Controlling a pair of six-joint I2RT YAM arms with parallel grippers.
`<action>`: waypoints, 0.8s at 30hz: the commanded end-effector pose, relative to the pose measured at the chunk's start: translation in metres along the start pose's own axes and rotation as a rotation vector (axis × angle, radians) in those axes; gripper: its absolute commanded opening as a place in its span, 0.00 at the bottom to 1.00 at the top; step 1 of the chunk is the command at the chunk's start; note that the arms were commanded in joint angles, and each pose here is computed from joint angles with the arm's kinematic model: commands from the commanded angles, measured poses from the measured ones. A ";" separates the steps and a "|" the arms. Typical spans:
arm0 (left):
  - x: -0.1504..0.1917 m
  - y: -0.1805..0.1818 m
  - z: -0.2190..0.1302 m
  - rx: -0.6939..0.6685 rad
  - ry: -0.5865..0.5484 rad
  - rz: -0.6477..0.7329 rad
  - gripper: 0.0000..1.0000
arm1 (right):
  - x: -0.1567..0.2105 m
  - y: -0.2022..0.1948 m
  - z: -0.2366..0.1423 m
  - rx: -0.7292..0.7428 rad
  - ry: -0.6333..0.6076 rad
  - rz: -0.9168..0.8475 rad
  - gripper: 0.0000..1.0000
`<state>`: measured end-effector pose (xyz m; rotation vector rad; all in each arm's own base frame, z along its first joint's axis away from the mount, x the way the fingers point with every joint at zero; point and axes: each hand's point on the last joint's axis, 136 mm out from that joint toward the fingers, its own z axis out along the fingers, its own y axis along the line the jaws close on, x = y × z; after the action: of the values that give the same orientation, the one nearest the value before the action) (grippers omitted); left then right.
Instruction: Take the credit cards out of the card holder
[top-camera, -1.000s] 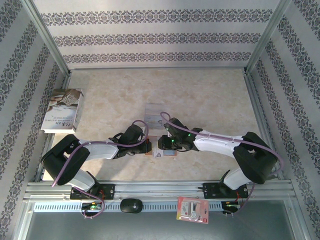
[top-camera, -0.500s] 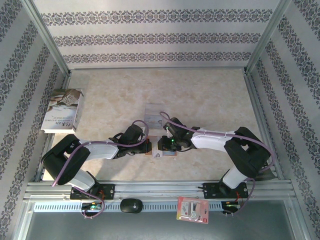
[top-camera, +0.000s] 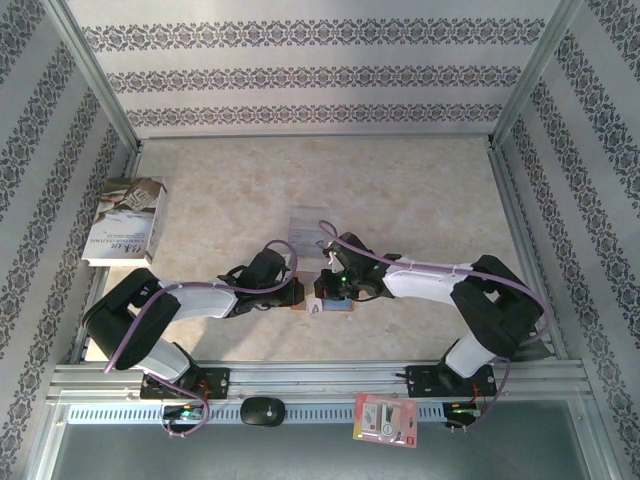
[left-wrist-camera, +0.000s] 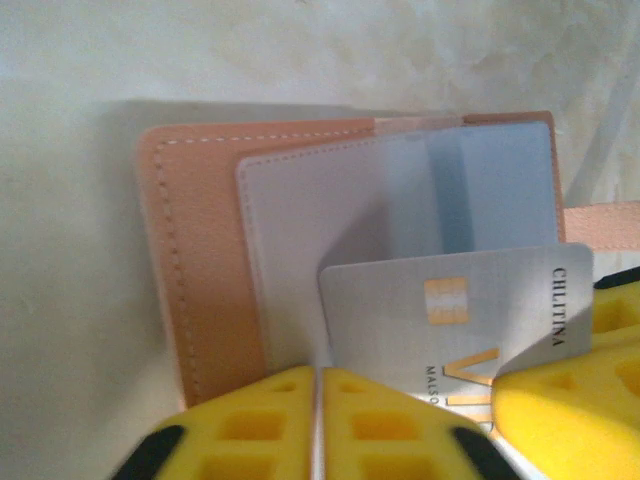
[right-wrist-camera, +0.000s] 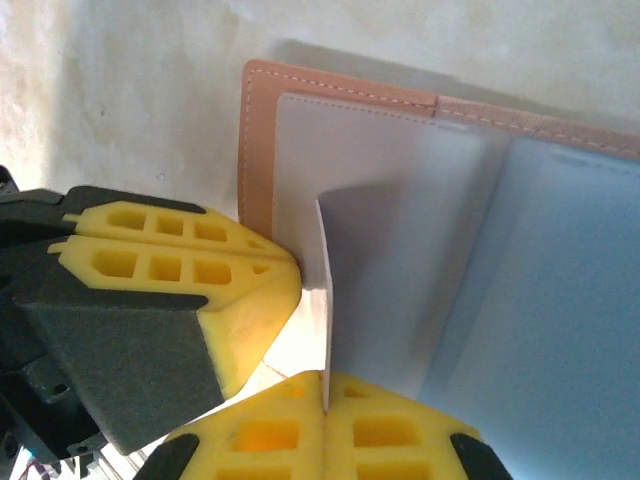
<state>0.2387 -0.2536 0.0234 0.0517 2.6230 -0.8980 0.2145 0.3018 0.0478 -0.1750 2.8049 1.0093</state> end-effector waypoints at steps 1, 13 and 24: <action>0.005 0.014 -0.010 -0.051 0.005 -0.031 0.22 | -0.001 -0.010 -0.018 0.059 -0.027 -0.039 0.00; -0.027 -0.005 -0.067 0.000 -0.093 0.006 0.62 | -0.040 0.023 -0.094 0.148 -0.124 -0.377 0.00; -0.027 0.007 -0.095 -0.003 -0.123 -0.038 1.00 | -0.098 0.057 -0.117 0.287 -0.119 -0.905 0.00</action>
<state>0.2455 -0.1971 0.1065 -0.0564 2.4598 -0.9049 0.2870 0.2846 0.2030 -0.9021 2.3129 0.5328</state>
